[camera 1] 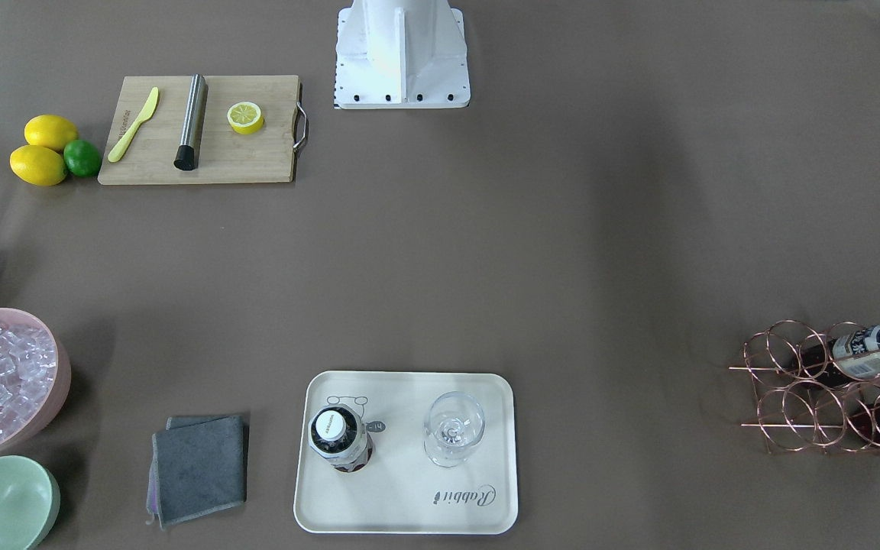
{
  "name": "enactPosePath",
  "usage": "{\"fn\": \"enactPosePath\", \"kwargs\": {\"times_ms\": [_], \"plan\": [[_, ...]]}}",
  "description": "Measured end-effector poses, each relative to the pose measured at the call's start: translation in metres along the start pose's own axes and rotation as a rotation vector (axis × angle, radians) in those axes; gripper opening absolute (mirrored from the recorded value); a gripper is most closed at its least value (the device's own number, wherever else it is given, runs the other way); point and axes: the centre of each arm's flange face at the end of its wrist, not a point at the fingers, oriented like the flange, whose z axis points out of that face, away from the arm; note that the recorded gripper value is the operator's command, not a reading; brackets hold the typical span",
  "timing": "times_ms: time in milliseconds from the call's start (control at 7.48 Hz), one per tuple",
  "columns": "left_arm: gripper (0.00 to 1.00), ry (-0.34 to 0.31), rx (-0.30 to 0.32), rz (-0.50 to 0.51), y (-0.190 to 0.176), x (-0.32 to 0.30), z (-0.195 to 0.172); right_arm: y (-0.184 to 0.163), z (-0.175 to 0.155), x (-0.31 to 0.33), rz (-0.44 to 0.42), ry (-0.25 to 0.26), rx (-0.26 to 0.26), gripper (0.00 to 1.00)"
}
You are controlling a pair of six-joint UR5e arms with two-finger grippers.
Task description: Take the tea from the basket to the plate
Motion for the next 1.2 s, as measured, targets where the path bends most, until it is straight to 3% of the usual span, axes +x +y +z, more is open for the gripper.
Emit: {"fn": "enactPosePath", "kwargs": {"times_ms": [401,1202], "plan": [[0.98,-0.101,0.033,0.059,0.024,-0.028,0.022,0.001,0.002,0.002,0.000,-0.001,-0.005,1.00],[0.98,-0.129,0.056,-0.184,0.021,-0.016,0.031,0.001,0.003,0.004,-0.002,-0.001,-0.006,1.00]]}}
